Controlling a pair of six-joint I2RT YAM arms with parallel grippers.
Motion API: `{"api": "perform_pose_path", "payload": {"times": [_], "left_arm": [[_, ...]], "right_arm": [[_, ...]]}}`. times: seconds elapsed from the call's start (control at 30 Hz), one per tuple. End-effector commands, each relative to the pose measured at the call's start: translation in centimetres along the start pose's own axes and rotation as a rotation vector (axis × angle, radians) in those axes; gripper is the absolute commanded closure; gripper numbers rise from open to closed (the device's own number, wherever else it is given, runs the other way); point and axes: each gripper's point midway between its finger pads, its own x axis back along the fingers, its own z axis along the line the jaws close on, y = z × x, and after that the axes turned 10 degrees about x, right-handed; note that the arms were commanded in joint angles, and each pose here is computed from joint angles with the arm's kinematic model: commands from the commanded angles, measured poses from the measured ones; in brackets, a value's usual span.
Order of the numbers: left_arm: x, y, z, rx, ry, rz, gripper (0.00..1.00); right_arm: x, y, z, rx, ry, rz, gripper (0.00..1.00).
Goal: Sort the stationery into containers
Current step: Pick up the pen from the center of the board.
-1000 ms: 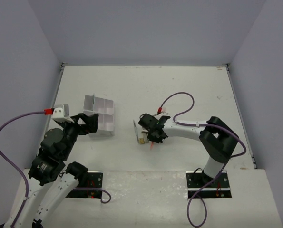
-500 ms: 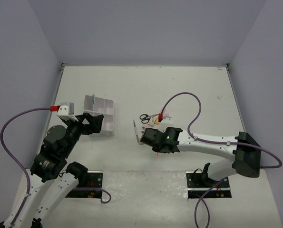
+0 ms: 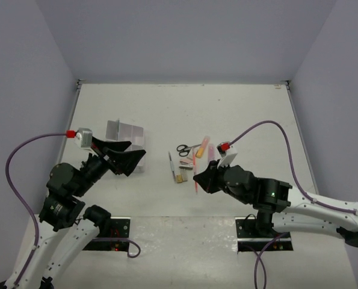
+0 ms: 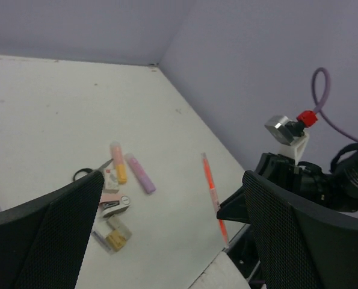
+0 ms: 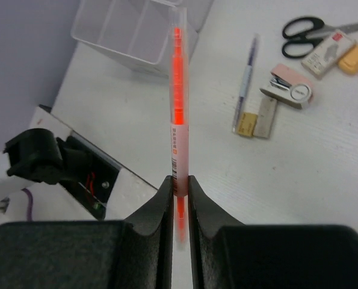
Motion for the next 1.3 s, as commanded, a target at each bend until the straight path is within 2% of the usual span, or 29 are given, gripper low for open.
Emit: {"api": "perform_pose_path", "payload": {"times": [0.0,0.1,0.33,0.53,0.73,0.8,0.83,0.87,0.97,1.03,1.07,1.1,1.17,1.27], "left_arm": [[-0.3,-0.7,-5.3,0.061,-0.307,0.055,0.00],[-0.9,-2.3,-5.4,0.115,-0.371,0.115,0.00],[-2.3,-4.0,-5.5,0.184,-0.439,0.206,0.00],[-2.8,-5.3,-7.7,0.209,-0.535,0.273,0.01],[-3.0,-7.1,-8.3,0.219,-0.564,0.325,0.11],[-3.0,-7.3,-8.2,0.221,-0.563,0.328,0.18],[-3.0,-7.3,-8.2,0.219,-0.564,0.327,0.29],[-3.1,-7.4,-8.2,0.222,-0.563,0.331,0.34],[-3.3,-7.4,-8.3,0.226,-0.563,0.339,0.60],[-3.6,-7.5,-8.5,0.231,-0.562,0.351,0.71],[-3.7,-7.6,-8.6,0.232,-0.564,0.357,0.84],[-3.7,-7.7,-8.6,0.234,-0.566,0.366,0.90],[-3.8,-7.8,-8.7,0.234,-0.566,0.383,0.99],[-4.6,-7.9,-7.4,0.210,-0.469,0.382,1.00]], "right_arm": [[2.1,3.7,5.5,0.118,0.311,-0.144,1.00],[3.1,4.0,7.1,0.149,0.423,-0.176,1.00],[3.5,4.3,9.4,0.176,0.538,-0.198,1.00],[2.8,4.9,10.9,0.201,0.561,-0.186,1.00],[2.8,5.9,11.8,0.211,0.576,-0.199,1.00],[2.9,6.0,12.0,0.213,0.579,-0.199,1.00],[2.9,6.2,12.0,0.211,0.578,-0.203,1.00],[3.0,6.3,12.1,0.211,0.579,-0.203,1.00],[2.6,6.1,12.1,0.218,0.576,-0.194,1.00],[2.1,5.8,12.2,0.229,0.568,-0.182,1.00],[1.9,5.7,12.1,0.230,0.561,-0.178,1.00],[1.7,5.7,12.0,0.231,0.549,-0.180,1.00],[1.3,5.9,11.4,0.228,0.514,-0.188,1.00],[1.1,6.3,10.1,0.203,0.437,-0.202,0.99]]}}
